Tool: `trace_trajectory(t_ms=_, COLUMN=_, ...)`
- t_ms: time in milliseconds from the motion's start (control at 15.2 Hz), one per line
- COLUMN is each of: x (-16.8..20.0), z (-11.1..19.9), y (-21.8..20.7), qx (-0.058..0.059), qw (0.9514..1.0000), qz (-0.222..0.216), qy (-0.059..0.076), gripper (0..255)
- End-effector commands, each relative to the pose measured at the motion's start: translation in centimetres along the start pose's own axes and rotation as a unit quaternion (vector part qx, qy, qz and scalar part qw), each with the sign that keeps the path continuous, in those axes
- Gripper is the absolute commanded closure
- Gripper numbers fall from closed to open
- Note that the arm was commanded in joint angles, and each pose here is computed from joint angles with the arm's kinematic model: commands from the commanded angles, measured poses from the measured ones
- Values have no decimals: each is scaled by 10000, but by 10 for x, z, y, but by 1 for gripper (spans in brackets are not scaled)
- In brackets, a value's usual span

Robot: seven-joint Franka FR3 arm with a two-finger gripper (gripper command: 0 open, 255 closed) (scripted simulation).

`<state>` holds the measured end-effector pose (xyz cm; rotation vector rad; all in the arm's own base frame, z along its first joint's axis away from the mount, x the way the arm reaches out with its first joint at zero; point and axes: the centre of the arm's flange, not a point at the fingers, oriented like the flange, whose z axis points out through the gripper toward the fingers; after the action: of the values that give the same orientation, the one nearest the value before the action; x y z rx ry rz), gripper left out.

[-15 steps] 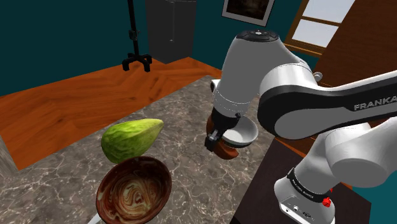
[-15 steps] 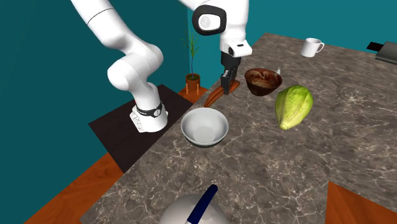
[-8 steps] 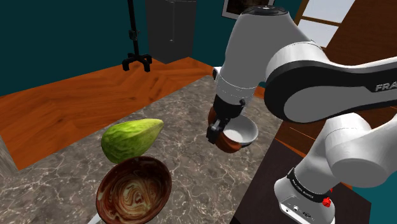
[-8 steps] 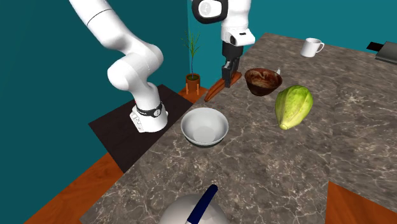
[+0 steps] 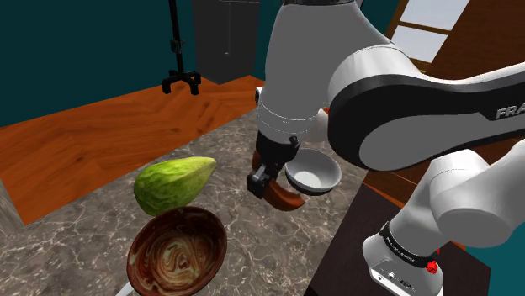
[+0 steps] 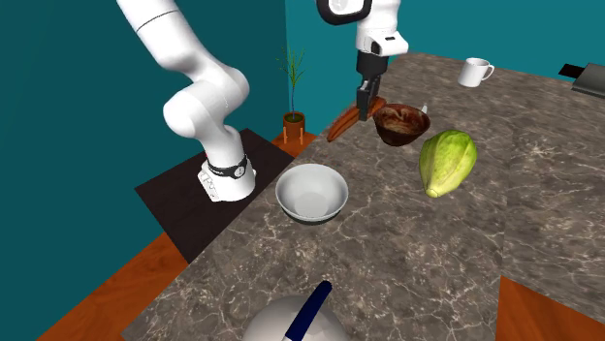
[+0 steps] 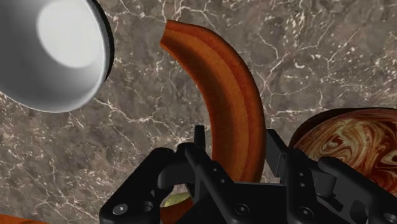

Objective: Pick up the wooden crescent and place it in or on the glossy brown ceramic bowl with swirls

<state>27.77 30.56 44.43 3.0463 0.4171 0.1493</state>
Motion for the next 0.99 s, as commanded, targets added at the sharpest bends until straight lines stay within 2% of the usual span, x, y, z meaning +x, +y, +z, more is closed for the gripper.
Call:
trace_trajectory(t_ms=0, x=14, z=-2, y=-25, qx=13, qw=10000, qz=8, qy=-1, gripper=255)
trace_trajectory(t_ms=924, x=93, z=-9, y=-200, qx=13, qw=10000, qz=8, qy=-1, gripper=255)
